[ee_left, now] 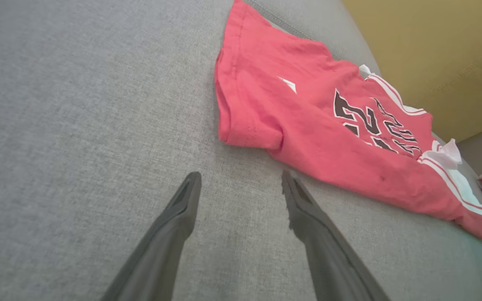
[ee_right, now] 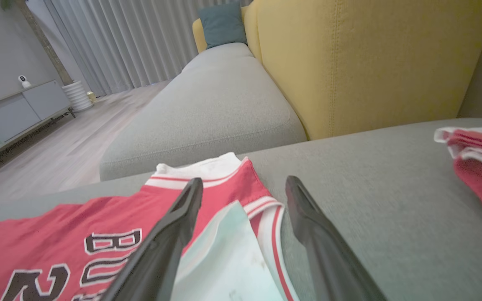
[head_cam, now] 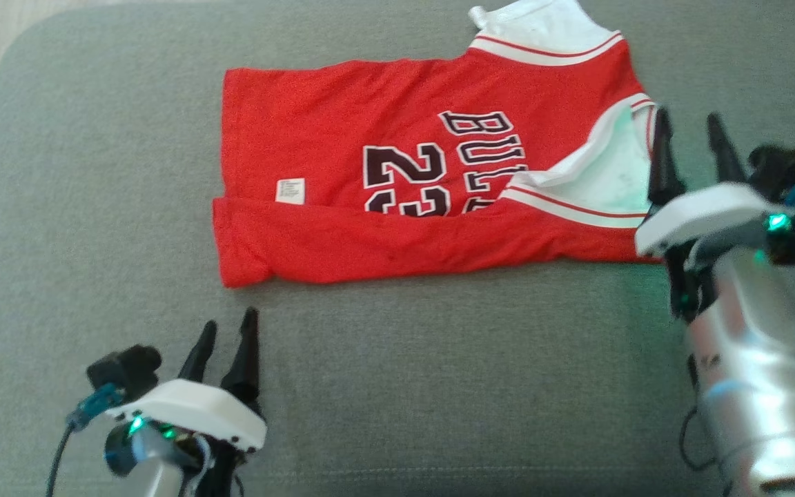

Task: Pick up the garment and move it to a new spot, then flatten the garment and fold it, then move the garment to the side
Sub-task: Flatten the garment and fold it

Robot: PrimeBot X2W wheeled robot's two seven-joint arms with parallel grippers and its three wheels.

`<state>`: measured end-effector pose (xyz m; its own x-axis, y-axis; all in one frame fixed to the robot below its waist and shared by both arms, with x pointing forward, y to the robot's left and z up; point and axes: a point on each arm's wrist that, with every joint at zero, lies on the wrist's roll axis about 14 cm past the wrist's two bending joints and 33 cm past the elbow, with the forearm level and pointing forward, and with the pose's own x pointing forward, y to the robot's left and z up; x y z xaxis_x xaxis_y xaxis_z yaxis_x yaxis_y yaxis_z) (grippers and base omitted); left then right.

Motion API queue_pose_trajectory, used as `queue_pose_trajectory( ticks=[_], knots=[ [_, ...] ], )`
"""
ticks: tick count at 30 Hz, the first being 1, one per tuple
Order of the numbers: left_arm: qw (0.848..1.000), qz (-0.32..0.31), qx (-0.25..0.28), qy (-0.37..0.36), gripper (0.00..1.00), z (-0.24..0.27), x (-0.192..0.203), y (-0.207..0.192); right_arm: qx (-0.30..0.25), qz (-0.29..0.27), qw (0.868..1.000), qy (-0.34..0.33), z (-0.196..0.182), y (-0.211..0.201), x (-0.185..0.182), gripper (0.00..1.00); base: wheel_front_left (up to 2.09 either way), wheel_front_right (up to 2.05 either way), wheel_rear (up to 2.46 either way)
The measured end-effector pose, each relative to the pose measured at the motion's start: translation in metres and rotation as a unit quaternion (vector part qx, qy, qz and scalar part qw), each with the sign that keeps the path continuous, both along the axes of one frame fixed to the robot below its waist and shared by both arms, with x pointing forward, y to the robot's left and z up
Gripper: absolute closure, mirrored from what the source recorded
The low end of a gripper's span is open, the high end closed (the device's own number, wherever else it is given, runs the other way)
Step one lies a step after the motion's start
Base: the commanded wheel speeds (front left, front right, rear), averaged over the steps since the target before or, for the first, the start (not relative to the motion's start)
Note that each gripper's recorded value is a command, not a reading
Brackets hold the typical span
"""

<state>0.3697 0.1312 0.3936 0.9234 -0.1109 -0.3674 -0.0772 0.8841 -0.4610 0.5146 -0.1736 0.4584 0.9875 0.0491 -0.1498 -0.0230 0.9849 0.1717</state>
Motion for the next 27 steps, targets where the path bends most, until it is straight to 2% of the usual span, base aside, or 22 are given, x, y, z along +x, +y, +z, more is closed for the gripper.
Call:
queue_pose_trajectory(
  ticks=[7,17,22,23,25,26,27],
  knots=[
    [1.0,-0.002,-0.002,0.019,0.0,-0.002,0.005,0.003,0.007,0.007,1.0,-0.003,-0.01,-0.001,-0.036,0.0,0.0,0.0,0.0],
    [0.999,-0.005,0.0,0.033,0.0,-0.008,0.033,0.003,0.015,-0.008,1.0,-0.015,-0.008,-0.015,-0.047,0.0,0.0,0.0,0.0],
    [0.998,-0.01,-0.006,0.068,0.0,-0.022,0.037,0.0,0.013,-0.011,1.0,-0.015,-0.007,-0.019,-0.048,0.0,0.0,0.0,0.0],
    [0.997,-0.013,-0.005,0.073,0.04,-0.024,0.037,-0.001,0.013,-0.012,1.0,-0.016,-0.006,-0.019,-0.048,0.0,0.0,0.0,0.0],
    [0.997,-0.019,-0.005,0.08,0.24,-0.026,0.039,-0.002,0.014,-0.01,1.0,-0.018,-0.005,-0.019,-0.047,0.0,0.0,0.0,0.0],
    [0.997,-0.021,-0.004,0.081,0.41,-0.026,0.041,-0.002,0.014,-0.009,1.0,-0.018,-0.004,-0.018,-0.047,0.0,0.0,0.0,0.0],
    [0.996,-0.023,-0.004,0.081,0.54,-0.026,0.042,-0.003,0.014,-0.008,1.0,-0.017,-0.004,-0.017,-0.047,0.0,0.0,0.0,0.0]
  ],
)
